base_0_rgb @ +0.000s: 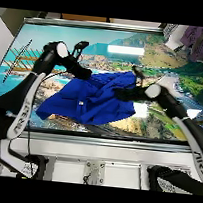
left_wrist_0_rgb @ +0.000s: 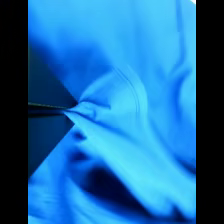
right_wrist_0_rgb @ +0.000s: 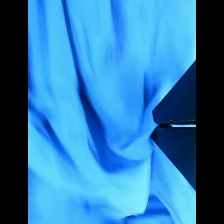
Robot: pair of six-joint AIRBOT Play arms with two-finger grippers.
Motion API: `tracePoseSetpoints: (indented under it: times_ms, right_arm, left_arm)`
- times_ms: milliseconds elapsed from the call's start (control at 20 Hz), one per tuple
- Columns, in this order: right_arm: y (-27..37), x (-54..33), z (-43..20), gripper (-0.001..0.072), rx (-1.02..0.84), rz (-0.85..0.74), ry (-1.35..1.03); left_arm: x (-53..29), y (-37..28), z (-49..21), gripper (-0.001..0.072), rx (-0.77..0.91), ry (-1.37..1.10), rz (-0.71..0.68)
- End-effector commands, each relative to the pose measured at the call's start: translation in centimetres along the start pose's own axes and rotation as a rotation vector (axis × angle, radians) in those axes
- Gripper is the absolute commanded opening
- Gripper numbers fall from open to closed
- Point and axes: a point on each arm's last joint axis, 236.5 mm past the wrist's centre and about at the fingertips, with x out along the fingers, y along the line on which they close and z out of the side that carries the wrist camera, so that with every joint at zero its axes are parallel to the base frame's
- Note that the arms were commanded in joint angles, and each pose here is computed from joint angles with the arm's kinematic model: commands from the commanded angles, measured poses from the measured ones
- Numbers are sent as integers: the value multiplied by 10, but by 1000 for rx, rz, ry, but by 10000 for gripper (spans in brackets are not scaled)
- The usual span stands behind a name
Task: Fold the clothes and pants, and hang the long-sleeved shirts on hangers.
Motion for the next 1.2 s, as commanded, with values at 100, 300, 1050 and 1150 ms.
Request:
tracePoseSetpoints:
  times_ms: [100, 300, 1050, 1150]
  right_arm:
    - [-127, -164, 49, 8, -83, -376, -81]
    - [-164, -183, 69, 9, -12, -428, -169]
    - [-102, -152, 3, 600, 18, -283, -105]
    - [-80, -129, -51, 578, 106, -247, -37]
  left_arm:
    - [-57, -113, -78, 11, -98, -79, -277]
    - [-41, -172, -129, 11, -113, -78, -334]
    - [46, -158, -108, 11, -188, -51, -261]
    - [48, -157, -109, 11, -187, -45, -259]
